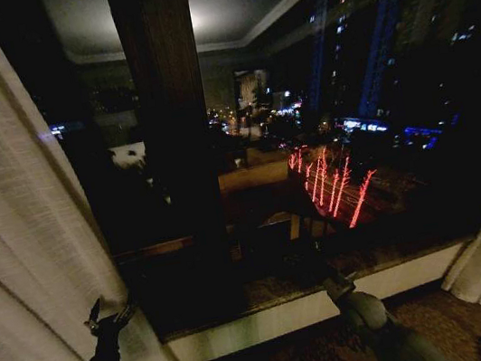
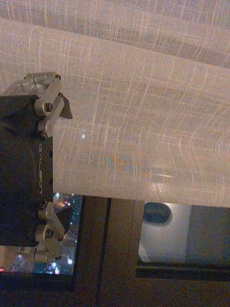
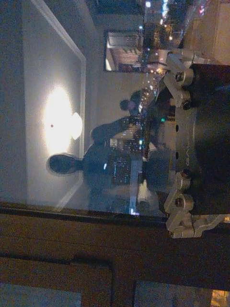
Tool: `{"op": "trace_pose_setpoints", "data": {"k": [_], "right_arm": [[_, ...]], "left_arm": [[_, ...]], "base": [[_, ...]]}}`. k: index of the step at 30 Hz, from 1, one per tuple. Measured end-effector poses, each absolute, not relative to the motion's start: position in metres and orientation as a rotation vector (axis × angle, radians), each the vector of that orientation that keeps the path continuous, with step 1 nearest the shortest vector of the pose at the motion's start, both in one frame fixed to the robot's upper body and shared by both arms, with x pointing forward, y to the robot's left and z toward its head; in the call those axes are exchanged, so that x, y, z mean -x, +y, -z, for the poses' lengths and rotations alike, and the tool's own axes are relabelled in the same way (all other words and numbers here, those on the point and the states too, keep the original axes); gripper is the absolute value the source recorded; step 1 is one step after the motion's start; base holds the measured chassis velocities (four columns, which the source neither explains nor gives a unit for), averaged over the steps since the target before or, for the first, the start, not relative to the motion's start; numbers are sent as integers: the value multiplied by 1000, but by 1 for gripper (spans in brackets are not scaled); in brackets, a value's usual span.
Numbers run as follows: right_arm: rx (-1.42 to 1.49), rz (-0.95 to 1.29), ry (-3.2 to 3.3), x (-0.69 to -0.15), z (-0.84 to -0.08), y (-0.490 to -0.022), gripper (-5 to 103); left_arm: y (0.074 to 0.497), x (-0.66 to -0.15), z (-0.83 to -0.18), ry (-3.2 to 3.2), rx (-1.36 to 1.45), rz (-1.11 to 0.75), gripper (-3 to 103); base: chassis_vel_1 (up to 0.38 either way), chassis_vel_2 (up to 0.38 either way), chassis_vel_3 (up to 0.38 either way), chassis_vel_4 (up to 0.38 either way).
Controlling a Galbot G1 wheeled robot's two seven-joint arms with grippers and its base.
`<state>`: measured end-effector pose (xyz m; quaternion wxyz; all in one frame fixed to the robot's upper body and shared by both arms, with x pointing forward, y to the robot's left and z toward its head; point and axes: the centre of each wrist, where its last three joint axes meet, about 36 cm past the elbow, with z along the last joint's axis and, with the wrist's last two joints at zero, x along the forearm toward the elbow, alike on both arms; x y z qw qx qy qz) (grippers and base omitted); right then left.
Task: Open the curtains by pulling them apart, changing their state from closed to fully open.
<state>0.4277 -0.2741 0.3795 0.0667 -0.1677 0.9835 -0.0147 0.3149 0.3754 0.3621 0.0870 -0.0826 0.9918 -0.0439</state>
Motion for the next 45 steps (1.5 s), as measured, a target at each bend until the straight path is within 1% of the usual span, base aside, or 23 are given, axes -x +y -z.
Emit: {"op": "trace_pose_setpoints", "data": {"k": [45], "right_arm": [[506, 44, 2965, -428, -380, -274, 100]], "left_arm": [[375, -315, -362, 2954, 246, 131, 100]], "base": [[0, 0, 0, 0]]}}
